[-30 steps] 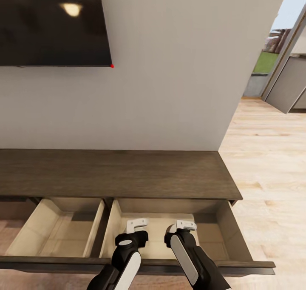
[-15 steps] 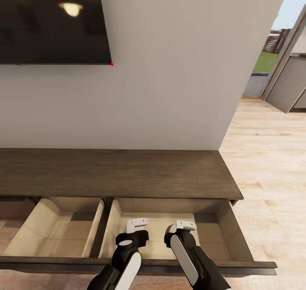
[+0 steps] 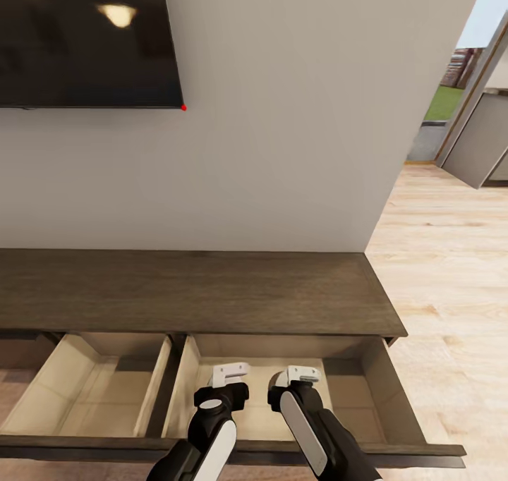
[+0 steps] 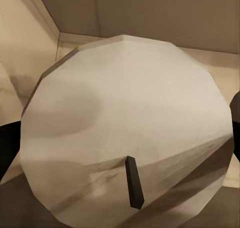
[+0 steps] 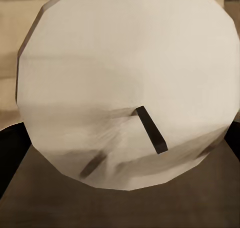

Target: Place each of the two pumpkins and all three candles from the living room inside a cabinet in the living room (use any cabinet), then make sure every cabinet is closed, and position the cauldron so it is next to a table in the living room.

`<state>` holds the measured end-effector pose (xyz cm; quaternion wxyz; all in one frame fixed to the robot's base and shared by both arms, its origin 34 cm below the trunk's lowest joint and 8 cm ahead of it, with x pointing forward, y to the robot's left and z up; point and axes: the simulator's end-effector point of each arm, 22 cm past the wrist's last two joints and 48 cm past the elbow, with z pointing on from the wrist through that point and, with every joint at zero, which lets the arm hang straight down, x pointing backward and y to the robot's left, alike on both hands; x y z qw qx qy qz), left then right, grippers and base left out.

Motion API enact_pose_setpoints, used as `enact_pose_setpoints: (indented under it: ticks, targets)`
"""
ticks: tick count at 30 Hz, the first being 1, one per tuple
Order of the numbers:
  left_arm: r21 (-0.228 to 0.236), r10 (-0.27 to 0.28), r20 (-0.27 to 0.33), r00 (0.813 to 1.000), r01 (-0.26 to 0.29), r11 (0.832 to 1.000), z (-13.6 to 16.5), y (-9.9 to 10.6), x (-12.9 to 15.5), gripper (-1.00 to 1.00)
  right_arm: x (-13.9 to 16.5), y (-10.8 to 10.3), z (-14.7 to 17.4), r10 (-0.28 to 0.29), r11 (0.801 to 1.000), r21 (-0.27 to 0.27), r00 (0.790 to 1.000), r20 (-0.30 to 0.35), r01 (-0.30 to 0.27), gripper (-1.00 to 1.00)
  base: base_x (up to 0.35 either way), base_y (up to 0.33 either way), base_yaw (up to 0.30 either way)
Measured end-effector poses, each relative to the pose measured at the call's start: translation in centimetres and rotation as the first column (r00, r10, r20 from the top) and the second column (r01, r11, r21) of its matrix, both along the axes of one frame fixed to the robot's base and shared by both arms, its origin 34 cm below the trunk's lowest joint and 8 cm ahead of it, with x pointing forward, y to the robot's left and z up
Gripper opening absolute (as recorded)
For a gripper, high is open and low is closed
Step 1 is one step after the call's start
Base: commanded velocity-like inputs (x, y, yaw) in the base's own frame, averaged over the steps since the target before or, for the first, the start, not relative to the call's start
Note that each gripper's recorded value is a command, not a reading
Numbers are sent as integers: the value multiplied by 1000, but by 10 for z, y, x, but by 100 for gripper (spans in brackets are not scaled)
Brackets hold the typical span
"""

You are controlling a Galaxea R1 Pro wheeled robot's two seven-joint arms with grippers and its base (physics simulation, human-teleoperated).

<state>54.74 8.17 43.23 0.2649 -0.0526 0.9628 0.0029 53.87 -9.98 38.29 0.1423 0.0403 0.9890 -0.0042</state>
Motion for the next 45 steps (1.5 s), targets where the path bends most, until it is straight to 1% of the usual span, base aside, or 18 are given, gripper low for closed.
enact_pose_setpoints:
  ticks: [23,45]
  targets:
    - [-1,-1,0,1000,1,1000,-50,0,-12,-100,-12,0,-51,1,1000,0,1000,-1,-1,-100,0,0,0]
    - [0,-2,-2,1000,2,1000,-51,0,-13,-100,-12,0,-51,1,1000,-1,1000,0,-1,-100,30,0,0]
